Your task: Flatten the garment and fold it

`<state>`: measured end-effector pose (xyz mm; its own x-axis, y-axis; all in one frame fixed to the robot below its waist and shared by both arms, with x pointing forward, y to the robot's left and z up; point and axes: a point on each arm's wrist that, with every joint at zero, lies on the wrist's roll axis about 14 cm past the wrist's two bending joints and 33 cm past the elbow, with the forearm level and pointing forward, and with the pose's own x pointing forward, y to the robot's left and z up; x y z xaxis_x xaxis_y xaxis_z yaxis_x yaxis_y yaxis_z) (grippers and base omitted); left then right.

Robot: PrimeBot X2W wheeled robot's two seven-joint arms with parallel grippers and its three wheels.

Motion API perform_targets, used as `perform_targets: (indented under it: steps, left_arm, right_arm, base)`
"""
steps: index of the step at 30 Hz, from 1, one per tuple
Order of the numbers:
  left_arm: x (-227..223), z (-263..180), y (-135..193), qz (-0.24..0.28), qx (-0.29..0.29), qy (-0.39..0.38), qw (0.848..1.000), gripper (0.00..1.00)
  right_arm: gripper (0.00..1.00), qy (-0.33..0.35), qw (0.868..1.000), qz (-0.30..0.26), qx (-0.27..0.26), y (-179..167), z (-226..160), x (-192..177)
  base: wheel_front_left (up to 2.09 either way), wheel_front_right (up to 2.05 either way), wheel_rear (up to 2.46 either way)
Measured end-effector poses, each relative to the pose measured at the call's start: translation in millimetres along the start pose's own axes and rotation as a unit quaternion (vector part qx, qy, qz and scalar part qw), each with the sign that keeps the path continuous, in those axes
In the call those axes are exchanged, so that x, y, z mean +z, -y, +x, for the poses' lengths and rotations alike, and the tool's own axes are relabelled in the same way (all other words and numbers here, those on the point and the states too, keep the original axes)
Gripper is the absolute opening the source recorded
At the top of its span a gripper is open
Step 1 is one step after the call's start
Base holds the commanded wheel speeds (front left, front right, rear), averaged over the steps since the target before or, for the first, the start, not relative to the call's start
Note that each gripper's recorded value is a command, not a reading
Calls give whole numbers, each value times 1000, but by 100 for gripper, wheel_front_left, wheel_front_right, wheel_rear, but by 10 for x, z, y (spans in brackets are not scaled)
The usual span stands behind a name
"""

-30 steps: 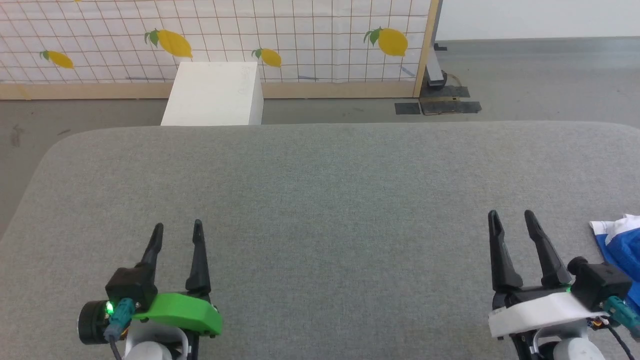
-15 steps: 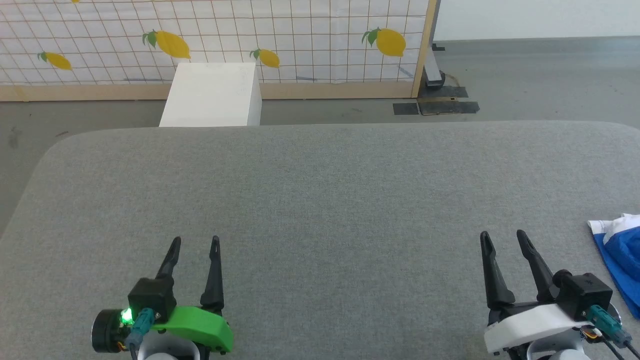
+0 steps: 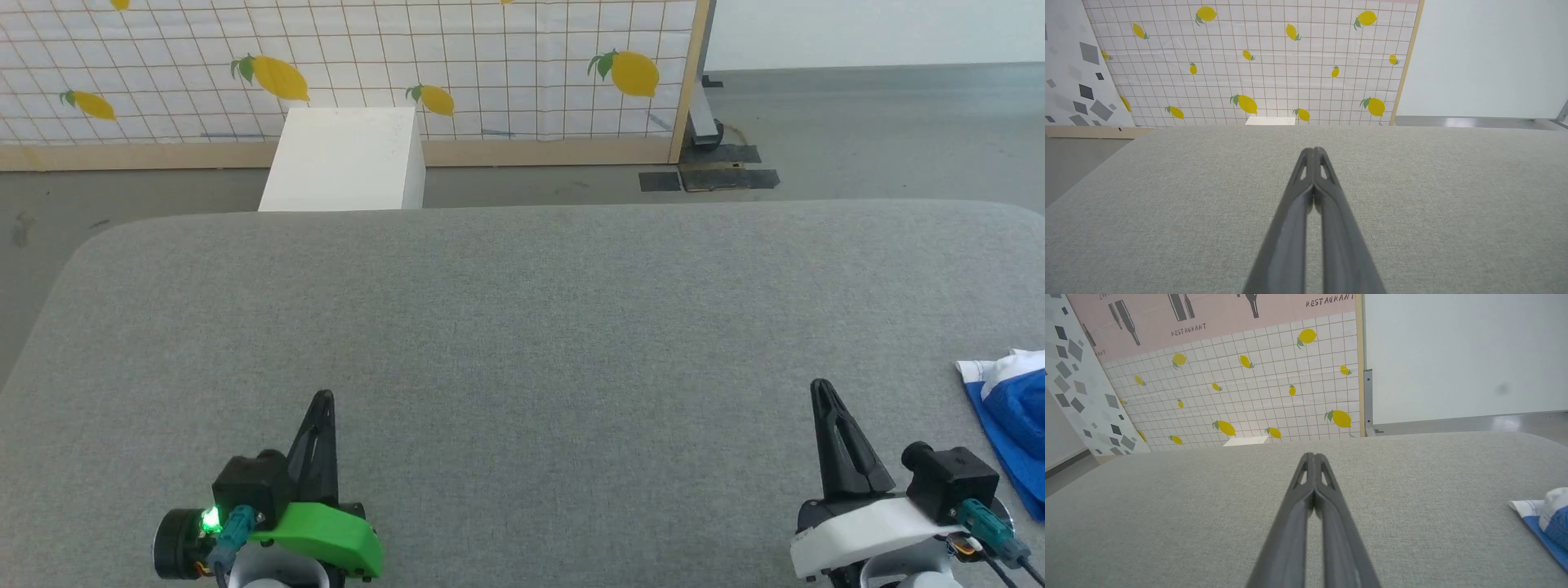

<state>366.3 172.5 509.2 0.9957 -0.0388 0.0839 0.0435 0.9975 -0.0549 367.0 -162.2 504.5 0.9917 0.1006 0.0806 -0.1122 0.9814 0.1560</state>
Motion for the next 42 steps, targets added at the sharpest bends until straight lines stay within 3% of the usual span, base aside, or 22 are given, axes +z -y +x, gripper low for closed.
perform_targets:
  steps: [42]
  left_arm:
    - [72, 48, 3, 15, 0, -11, 1000, 0]
  right_arm:
    - [0, -17, 999, -29, 8, -26, 20, 48]
  base:
    - [0, 0, 0]
